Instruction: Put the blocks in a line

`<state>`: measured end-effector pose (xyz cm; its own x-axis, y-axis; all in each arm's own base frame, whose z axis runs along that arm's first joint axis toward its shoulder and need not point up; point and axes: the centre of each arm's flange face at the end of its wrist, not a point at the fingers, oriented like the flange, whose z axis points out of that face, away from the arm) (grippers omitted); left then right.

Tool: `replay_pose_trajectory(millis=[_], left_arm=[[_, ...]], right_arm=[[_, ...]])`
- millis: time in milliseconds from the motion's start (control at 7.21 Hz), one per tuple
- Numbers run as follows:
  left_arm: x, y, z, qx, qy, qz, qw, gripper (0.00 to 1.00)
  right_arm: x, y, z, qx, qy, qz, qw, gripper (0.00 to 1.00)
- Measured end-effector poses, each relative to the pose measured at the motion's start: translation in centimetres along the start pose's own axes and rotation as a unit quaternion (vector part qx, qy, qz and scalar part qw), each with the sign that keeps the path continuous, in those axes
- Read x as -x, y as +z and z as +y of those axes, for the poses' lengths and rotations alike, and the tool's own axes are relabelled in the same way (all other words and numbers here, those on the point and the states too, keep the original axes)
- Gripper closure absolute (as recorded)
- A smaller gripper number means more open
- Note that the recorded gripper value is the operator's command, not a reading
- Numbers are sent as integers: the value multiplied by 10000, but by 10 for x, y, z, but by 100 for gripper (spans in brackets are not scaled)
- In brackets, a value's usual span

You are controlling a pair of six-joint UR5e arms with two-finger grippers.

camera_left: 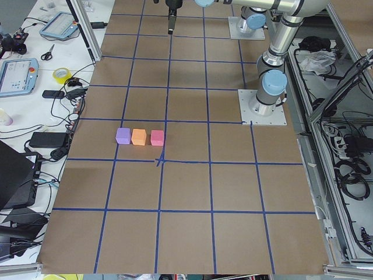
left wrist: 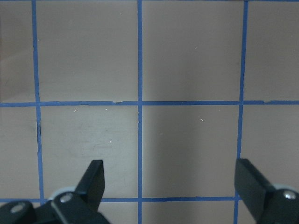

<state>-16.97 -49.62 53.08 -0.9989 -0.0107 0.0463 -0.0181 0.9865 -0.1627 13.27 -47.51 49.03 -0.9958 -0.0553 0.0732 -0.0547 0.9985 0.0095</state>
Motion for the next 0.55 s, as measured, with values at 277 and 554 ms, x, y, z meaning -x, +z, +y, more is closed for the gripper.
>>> replay_pose_trajectory(millis=[277,554], left_arm=[[-1,5,-1,53,-12,97,9999,0],[-1,5,-1,58,-13,123,9999,0]], right_arm=[[0,0,0,1,0,0,10000,0],[0,3,1,25,-2,1,10000,0]])
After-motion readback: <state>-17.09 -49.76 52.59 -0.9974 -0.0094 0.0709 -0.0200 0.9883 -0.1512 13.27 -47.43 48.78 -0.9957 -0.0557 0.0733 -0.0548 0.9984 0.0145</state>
